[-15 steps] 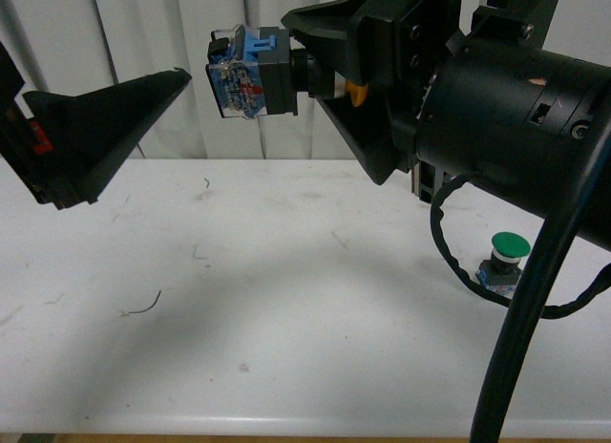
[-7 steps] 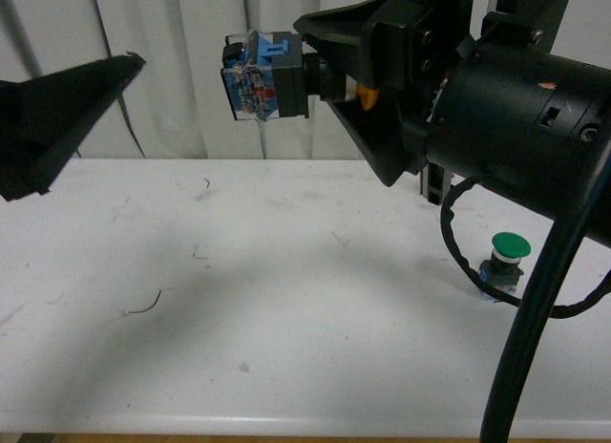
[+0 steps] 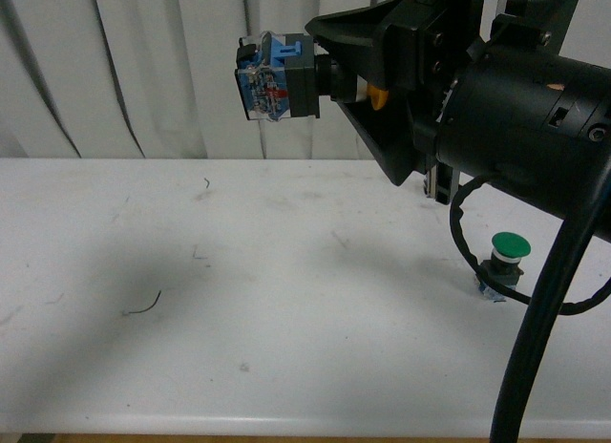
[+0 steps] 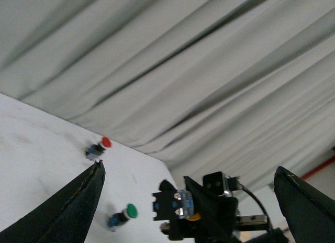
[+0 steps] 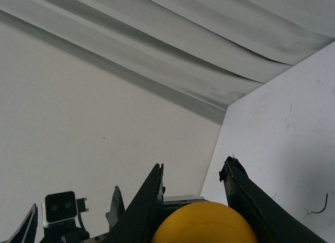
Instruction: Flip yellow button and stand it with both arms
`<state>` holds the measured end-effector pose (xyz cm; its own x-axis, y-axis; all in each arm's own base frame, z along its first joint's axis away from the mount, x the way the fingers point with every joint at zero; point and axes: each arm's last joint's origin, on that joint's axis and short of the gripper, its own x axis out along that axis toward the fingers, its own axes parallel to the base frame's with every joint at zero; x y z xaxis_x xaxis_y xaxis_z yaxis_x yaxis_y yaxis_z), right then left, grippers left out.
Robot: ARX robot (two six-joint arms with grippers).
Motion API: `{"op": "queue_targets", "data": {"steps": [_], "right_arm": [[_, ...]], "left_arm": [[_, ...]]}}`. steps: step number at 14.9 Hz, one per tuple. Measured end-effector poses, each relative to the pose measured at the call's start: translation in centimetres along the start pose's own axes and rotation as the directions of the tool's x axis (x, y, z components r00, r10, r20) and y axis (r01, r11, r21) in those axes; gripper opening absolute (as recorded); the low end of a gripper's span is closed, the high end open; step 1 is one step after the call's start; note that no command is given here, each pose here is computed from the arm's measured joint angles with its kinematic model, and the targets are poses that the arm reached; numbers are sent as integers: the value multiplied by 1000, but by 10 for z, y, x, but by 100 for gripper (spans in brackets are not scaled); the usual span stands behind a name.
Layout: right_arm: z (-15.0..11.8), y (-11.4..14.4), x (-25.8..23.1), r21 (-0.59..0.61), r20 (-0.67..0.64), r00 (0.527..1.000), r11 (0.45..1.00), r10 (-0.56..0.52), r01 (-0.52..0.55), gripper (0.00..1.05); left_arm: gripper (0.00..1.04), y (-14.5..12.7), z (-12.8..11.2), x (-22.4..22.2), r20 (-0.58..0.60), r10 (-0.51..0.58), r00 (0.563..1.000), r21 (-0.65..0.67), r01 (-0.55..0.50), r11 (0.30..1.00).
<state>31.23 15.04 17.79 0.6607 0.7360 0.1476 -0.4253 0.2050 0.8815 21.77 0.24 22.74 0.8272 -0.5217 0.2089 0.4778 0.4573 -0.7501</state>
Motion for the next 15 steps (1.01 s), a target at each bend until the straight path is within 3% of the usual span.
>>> {"op": "queue_targets", "data": {"steps": [1,2,3,4,5,6,10,12,14,15], "right_arm": [[-1,-4,0,4,-2,1000,1000,-12,12,33],[-2,-6,-1,9,-5,1000,1000,-19,19,33],[-4,-13,-2,20,-10,999,999,-38,39,33],[-4,-15,-4,24,-10,999,998,-50,50,33],[-3,-17,-5,29,-7,998,998,-55,55,33],[-4,-20,-5,35,-10,998,997,-64,64,33],[-4,-20,-5,36,-11,998,997,-64,64,33],[-4,-19,-5,34,-10,998,998,-60,61,33],[-4,-19,-5,35,-10,998,998,-61,61,33],[-4,-19,-5,34,-10,998,998,-61,61,33]], "left_arm": [[98,-18,12,-38,66,103,992,227,-116,967],[98,-49,30,-80,233,132,963,493,-234,838],[66,-47,5,-81,272,434,859,599,-504,622],[54,-35,-8,-85,283,486,827,640,-541,546],[41,-32,-16,-86,284,490,824,674,-536,509],[28,-31,-23,-88,288,481,828,694,-527,490],[14,-30,-30,-90,295,471,831,707,-522,478],[2,-28,-35,-91,299,471,830,709,-523,472],[2,-25,-47,-91,300,488,819,706,-535,464],[2,-26,-54,-90,274,467,841,719,-501,481]]}}
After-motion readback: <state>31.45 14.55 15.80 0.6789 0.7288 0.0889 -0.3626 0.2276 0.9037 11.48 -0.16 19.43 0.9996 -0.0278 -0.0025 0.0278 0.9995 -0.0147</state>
